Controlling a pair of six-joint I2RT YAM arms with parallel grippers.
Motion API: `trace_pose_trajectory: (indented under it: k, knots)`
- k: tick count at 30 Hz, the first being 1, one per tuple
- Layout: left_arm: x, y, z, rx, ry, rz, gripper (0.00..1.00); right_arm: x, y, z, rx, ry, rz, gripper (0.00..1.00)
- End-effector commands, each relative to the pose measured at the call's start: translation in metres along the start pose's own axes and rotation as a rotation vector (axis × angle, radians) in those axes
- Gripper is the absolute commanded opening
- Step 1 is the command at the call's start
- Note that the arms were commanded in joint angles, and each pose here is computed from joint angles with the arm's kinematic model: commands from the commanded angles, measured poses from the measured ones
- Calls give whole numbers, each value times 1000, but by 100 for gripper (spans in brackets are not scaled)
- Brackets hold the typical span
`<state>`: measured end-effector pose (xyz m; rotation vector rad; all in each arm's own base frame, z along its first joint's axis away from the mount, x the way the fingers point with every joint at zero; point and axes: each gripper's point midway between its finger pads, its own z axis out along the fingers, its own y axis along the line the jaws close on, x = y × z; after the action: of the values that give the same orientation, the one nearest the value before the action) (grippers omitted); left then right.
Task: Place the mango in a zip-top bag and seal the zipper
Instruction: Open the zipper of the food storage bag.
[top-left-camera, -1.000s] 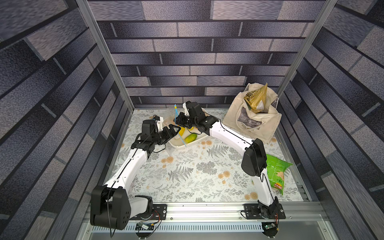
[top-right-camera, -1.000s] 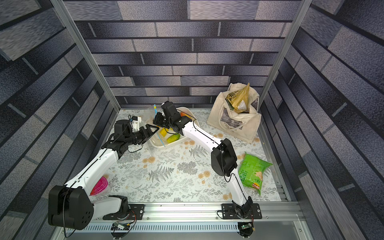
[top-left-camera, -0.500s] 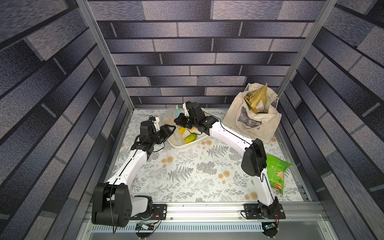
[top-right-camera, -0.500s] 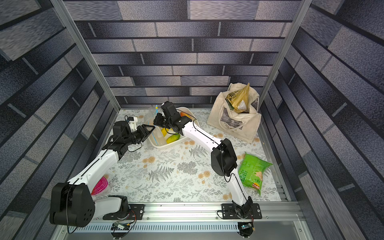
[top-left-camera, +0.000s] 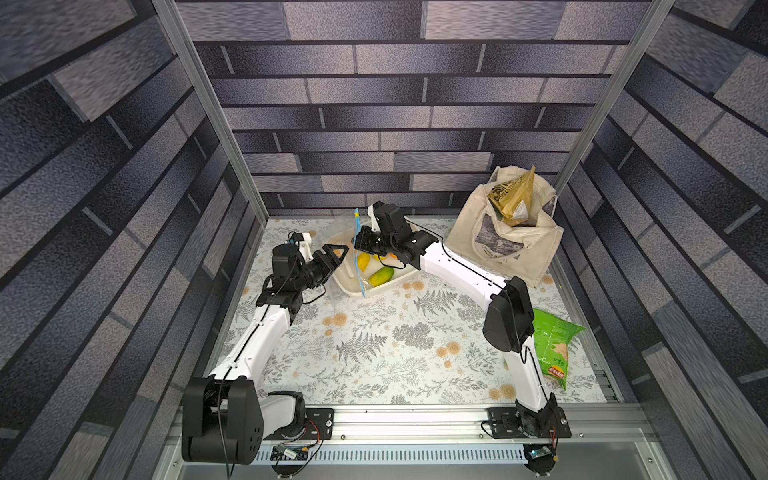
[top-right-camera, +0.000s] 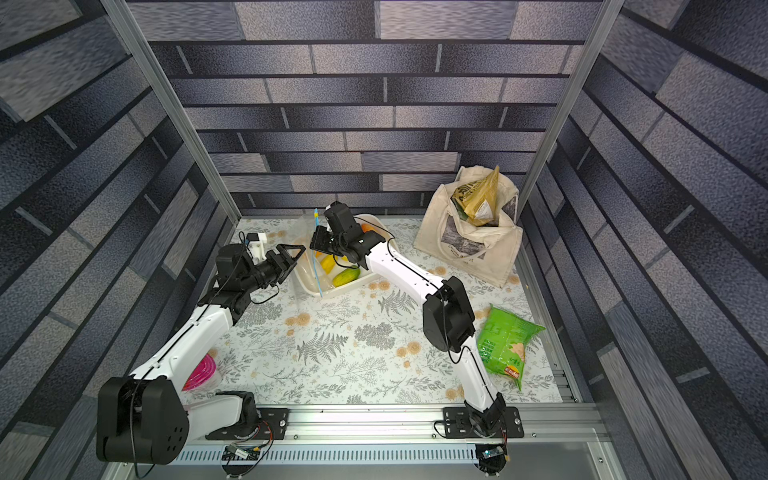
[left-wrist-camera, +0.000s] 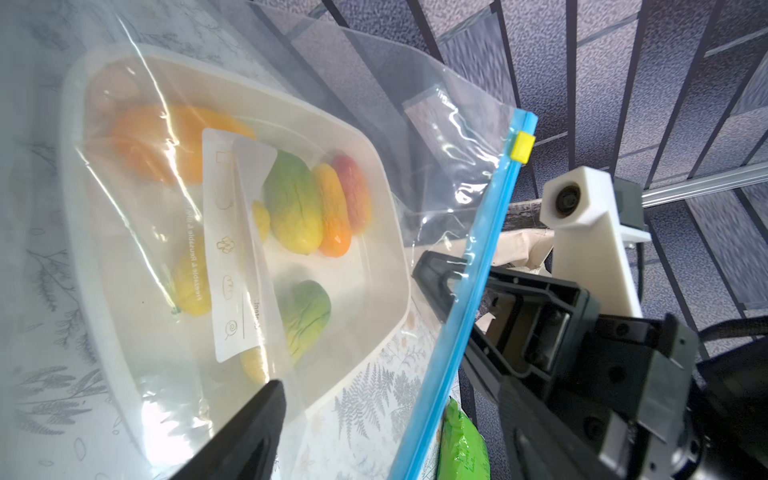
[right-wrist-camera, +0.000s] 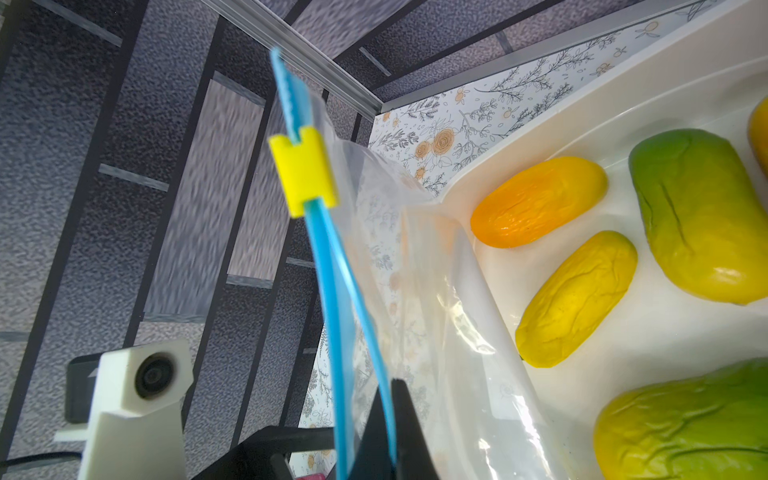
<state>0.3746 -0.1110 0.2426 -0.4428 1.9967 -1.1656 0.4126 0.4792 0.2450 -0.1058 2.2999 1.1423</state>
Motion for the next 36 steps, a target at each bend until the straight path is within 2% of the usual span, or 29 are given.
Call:
trace_pose_trajectory:
  k: [1, 5, 7, 10, 14, 16, 20, 24, 30, 34, 36]
  knots:
    - [2, -18, -2, 37, 26, 81, 85, -6, 8, -2, -19, -5, -13, 0]
    - [16, -18, 7, -12, 83, 171, 86, -6, 11, -2, -33, -4, -11, 0]
    - [17, -13, 11, -41, 87, 191, 80, -7, 12, -2, -38, -3, -8, 0]
    - [17, -6, 16, -58, 93, 190, 77, -7, 16, -4, -55, 0, -6, 0]
    - [15, -2, 18, -52, 81, 165, 63, -8, 17, -5, -58, 1, -7, 0]
    - [12, 1, 17, -37, 65, 136, 61, -7, 17, -5, -59, 3, -8, 0]
    - [9, 11, 18, -94, 52, 131, 61, -5, 19, -4, -70, 15, -9, 0]
    - [5, 20, 16, -198, 18, 170, 53, -2, 19, -5, -68, 22, -17, 0]
    - [-1, 22, 14, -249, -2, 198, 44, 2, 20, -4, -76, 47, -41, 0]
    - [-10, 27, 9, -317, -17, 208, 29, 8, 21, -5, -83, 86, -72, 0]
    - [-16, 27, 3, -341, -32, 218, 26, 8, 19, -9, -59, 88, -104, 0]
